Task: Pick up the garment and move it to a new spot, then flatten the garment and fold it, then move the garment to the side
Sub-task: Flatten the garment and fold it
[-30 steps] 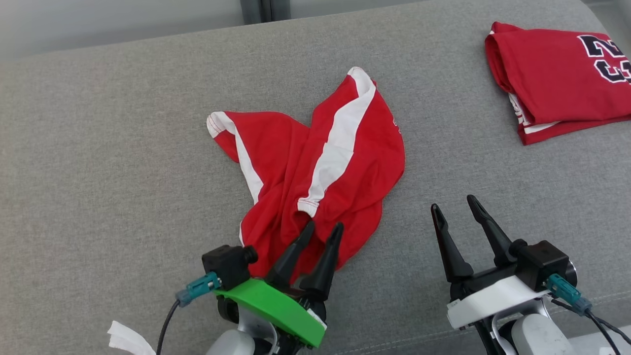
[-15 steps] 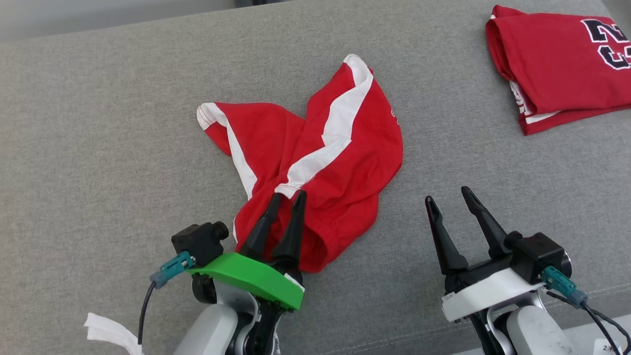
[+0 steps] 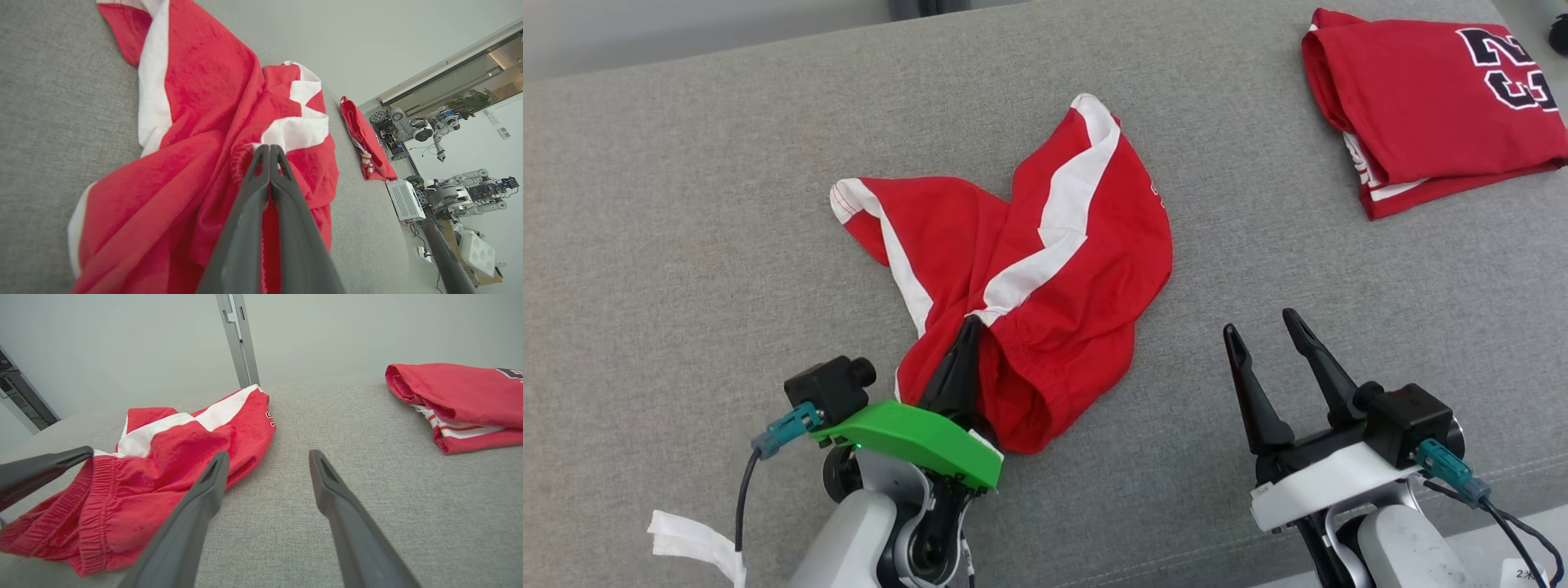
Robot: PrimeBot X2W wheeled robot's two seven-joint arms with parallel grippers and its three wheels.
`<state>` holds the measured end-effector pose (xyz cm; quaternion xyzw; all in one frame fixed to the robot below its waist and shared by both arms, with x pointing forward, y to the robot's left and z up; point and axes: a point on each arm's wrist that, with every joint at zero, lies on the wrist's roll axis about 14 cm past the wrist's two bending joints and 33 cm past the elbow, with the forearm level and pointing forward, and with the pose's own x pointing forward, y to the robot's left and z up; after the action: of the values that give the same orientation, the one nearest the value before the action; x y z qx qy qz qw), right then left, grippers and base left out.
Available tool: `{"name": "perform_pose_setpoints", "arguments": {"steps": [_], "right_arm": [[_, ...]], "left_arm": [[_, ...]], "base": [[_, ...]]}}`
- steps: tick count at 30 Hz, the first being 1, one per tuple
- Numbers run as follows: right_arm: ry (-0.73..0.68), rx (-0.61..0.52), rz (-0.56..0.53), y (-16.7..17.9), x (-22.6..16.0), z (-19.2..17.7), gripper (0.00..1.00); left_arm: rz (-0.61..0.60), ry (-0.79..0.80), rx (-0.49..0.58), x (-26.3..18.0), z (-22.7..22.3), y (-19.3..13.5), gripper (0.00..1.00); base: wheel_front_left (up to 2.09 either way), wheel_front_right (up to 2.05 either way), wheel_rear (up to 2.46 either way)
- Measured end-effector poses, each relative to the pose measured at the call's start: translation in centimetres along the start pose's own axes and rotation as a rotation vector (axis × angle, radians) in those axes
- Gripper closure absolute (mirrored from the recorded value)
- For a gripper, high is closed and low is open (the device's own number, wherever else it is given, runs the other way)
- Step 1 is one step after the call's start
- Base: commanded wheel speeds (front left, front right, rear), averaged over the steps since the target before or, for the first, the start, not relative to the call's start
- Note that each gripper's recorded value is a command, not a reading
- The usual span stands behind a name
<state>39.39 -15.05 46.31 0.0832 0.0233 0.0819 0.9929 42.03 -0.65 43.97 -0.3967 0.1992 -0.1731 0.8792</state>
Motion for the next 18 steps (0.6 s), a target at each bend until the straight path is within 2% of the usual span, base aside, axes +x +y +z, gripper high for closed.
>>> {"name": "perform_pose_setpoints", "arguments": {"steps": [1,2,3,4,5,11,12,13,15,18], "right_arm": [[-0.002,0.0,-0.001,0.0,0.0,0.1,0.0],[-0.004,0.001,-0.003,0.0,0.0,0.1,0.0],[-0.006,0.003,-0.005,0.0,-0.1,0.2,0.0],[-0.009,0.004,-0.006,0.0,-0.1,0.3,0.0],[-0.011,0.005,-0.007,0.0,-0.2,0.4,0.0],[-0.019,0.017,-0.024,-0.1,-0.6,0.6,0.0],[-0.02,0.017,-0.029,-0.3,-0.7,0.7,0.0],[-0.02,0.017,-0.031,-0.3,-0.7,0.7,0.0],[-0.021,0.018,-0.04,-0.5,-0.9,0.7,0.0],[-0.023,0.018,-0.052,-0.8,-1.1,0.8,0.0]], "left_arm": [[-0.002,-0.002,0.001,0.1,0.1,-0.1,1.0],[-0.006,-0.006,-0.005,0.1,0.3,-0.2,0.86],[-0.011,-0.009,-0.017,0.1,0.4,-0.4,0.57],[-0.019,-0.008,-0.028,0.1,0.5,-0.7,0.01],[-0.026,0.001,-0.043,0.1,0.4,-1.0,0.0],[0.013,0.08,-0.11,0.2,-0.8,-0.7,0.0],[0.016,0.088,-0.118,0.3,-0.9,-0.7,0.2],[0.021,0.095,-0.12,0.4,-0.9,-0.5,0.54],[0.035,0.104,-0.116,0.6,-0.9,-0.1,1.0],[0.047,0.113,-0.1,1.0,-0.9,0.4,1.0]], "base": [[0.0,0.0,0.0],[0.0,0.0,0.0],[0.0,0.0,0.0],[0.0,0.0,0.0],[0.0,0.0,0.0],[0.0,0.0,0.0],[0.0,0.0,0.0],[0.0,0.0,0.0],[0.0,0.0,0.0],[0.0,0.0,0.0]]}}
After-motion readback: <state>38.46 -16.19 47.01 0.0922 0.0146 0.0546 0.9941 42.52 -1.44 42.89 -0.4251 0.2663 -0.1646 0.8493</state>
